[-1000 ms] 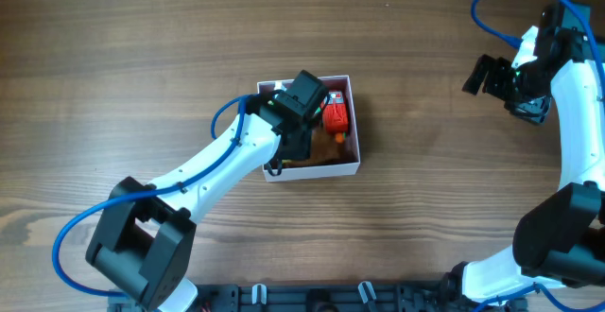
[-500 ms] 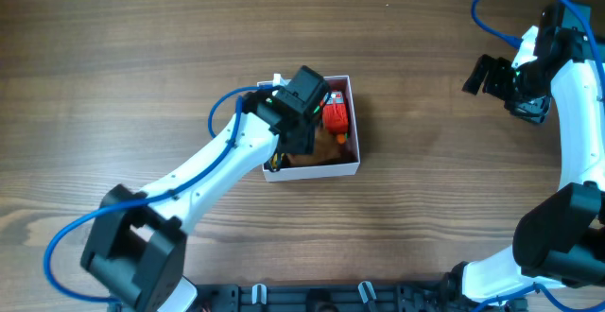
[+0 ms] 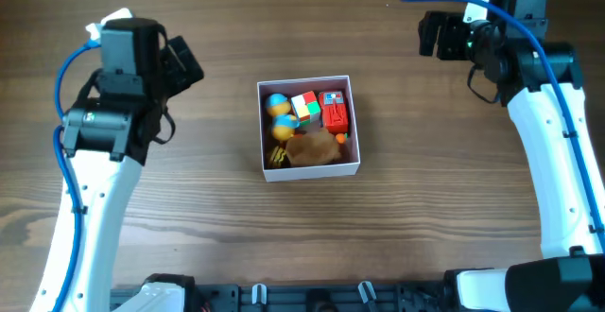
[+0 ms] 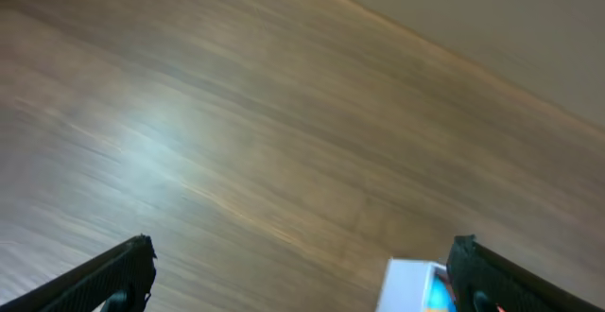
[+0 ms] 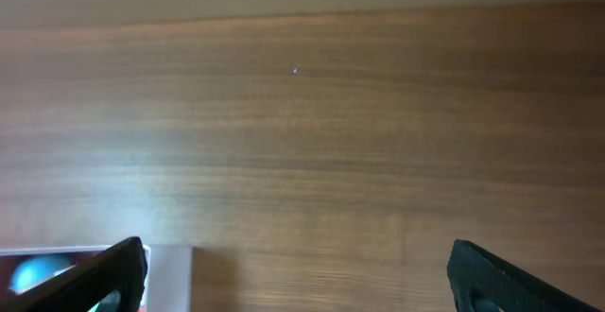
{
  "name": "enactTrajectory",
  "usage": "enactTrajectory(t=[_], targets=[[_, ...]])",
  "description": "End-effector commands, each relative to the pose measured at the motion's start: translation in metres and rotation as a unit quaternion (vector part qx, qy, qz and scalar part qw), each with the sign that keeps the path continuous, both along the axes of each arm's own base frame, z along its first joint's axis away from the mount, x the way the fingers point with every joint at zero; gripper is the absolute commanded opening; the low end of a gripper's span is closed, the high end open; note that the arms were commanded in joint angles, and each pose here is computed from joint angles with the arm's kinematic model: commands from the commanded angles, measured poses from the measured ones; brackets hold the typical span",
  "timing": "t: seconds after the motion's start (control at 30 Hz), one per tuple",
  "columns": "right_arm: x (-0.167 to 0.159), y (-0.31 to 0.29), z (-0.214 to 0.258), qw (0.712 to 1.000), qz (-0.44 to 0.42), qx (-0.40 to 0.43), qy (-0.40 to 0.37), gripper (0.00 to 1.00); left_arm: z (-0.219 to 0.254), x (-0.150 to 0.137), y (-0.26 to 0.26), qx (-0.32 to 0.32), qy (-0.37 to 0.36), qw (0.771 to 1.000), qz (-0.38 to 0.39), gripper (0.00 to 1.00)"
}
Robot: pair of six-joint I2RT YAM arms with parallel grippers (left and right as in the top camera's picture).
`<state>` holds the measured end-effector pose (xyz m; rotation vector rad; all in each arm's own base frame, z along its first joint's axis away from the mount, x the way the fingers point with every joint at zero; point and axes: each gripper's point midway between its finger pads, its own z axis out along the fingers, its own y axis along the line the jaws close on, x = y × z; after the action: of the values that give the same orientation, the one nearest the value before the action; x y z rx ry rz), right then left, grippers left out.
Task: Pack container
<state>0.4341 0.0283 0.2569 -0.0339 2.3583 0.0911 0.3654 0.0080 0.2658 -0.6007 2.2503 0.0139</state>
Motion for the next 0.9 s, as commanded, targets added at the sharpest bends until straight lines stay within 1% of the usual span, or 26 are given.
enactTrajectory(t=[0.0,0.1,0.13,0.17,0.23,0.27,0.37,0.4,0.43,0.47,0.5,0.57,0.6,0.7,0.8,0.87], targets=[[-0.011,-0.004,0.013,0.999,0.026,-0.027,-0.009,1.00,0.002,-0.010,0.026,0.006,0.011,0.999,0.034,1.00],[-0.036,-0.004,0.047,0.999,0.020,-0.017,-0.042,1.00,0.009,-0.025,0.028,0.003,0.011,0.999,0.035,1.00],[-0.053,-0.008,0.068,0.998,0.010,-0.022,-0.065,1.00,0.014,-0.036,0.028,0.004,0.005,0.999,0.033,1.00],[-0.062,-0.012,0.079,0.997,-0.002,-0.025,-0.078,1.00,0.016,-0.043,0.026,0.002,0.000,1.000,0.028,1.00],[-0.085,-0.020,0.095,0.994,-0.026,-0.026,-0.107,1.00,0.014,-0.059,0.018,-0.007,-0.012,1.000,0.008,1.00],[-0.103,-0.024,0.096,0.992,-0.041,-0.023,-0.118,1.00,0.009,-0.071,0.012,-0.007,-0.022,1.000,-0.003,1.00],[-0.148,-0.032,0.067,0.991,-0.076,-0.009,-0.113,1.00,-0.009,-0.103,-0.011,-0.011,-0.054,0.997,-0.062,1.00],[-0.166,-0.033,0.047,0.991,-0.090,0.004,-0.102,1.00,-0.012,-0.112,-0.029,-0.018,-0.060,0.991,-0.120,1.00],[-0.183,-0.034,0.025,0.990,-0.106,0.022,-0.087,1.00,-0.020,-0.126,-0.053,-0.029,-0.050,0.979,-0.197,1.00],[-0.197,-0.035,0.006,0.990,-0.118,0.032,-0.071,1.00,-0.034,-0.140,-0.065,-0.046,-0.021,0.972,-0.228,1.00],[-0.212,-0.039,-0.016,0.988,-0.140,0.039,-0.054,1.00,-0.043,-0.148,-0.069,-0.066,0.000,0.972,-0.227,1.00],[-0.227,-0.044,-0.034,0.983,-0.170,0.052,-0.052,1.00,-0.053,-0.159,-0.065,-0.063,0.030,0.973,-0.218,1.00],[-0.229,-0.040,-0.029,0.982,-0.164,0.066,-0.071,1.00,-0.049,-0.158,-0.059,-0.052,0.017,0.978,-0.203,1.00],[-0.233,-0.040,-0.028,0.981,-0.163,0.068,-0.078,1.00,-0.021,-0.156,-0.034,-0.026,-0.061,0.989,-0.133,1.00],[-0.231,-0.040,-0.026,0.981,-0.163,0.069,-0.082,1.00,0.004,-0.167,-0.016,-0.008,-0.128,0.987,-0.096,1.00],[-0.231,-0.040,-0.026,0.981,-0.162,0.068,-0.083,1.00,0.012,-0.166,-0.009,-0.003,-0.149,0.986,-0.079,1.00]])
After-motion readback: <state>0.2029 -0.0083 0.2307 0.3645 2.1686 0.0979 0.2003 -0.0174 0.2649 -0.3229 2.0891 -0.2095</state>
